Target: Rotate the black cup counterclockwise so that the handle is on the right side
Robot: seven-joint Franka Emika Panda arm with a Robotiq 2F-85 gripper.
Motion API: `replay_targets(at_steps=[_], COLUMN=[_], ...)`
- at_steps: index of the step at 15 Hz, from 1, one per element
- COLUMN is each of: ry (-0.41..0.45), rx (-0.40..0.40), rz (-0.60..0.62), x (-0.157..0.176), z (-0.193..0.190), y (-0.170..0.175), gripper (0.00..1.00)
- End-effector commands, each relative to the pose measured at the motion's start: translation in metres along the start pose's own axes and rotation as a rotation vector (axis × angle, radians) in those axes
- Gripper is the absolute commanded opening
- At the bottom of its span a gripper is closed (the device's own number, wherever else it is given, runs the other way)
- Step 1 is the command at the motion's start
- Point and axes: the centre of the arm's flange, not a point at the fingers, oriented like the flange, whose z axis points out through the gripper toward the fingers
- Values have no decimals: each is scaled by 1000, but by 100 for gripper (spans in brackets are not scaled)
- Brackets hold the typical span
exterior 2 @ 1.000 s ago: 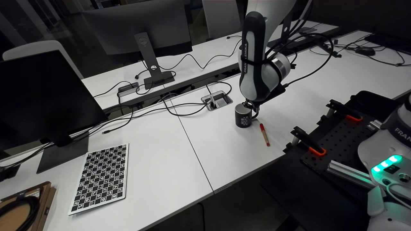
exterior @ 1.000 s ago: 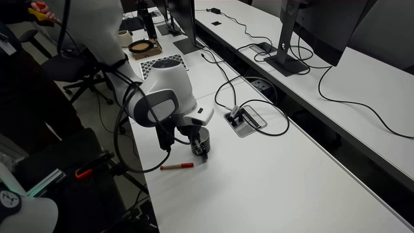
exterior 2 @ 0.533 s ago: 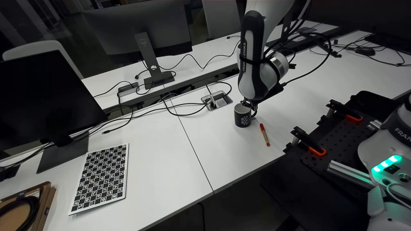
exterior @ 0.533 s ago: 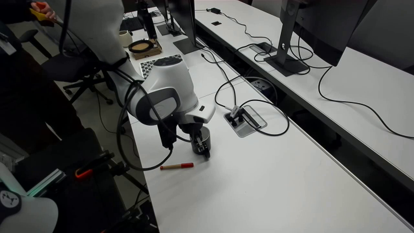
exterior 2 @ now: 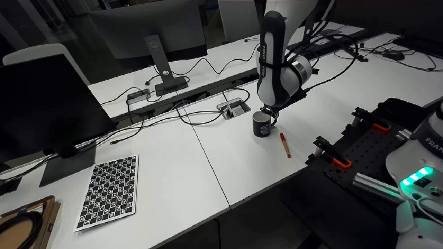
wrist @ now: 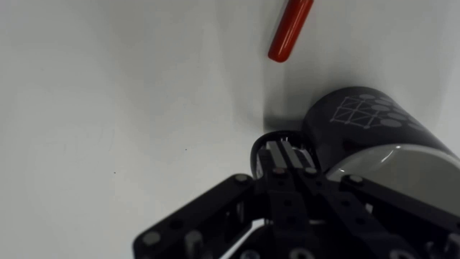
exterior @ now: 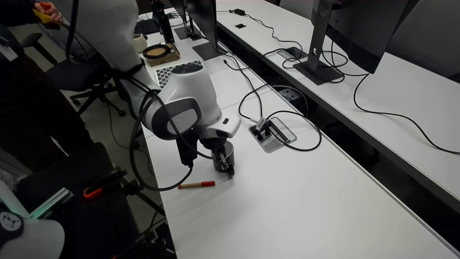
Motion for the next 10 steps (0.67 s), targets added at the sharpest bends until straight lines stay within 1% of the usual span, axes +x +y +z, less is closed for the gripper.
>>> replay_targets(at_steps=[1, 4, 10], ry=[2, 1, -7], rx=[-19, -25, -23], rz=[17, 23, 18], x=[2, 4, 4], z=[-5, -4, -1], y=[8, 13, 9], gripper=[0, 0, 0])
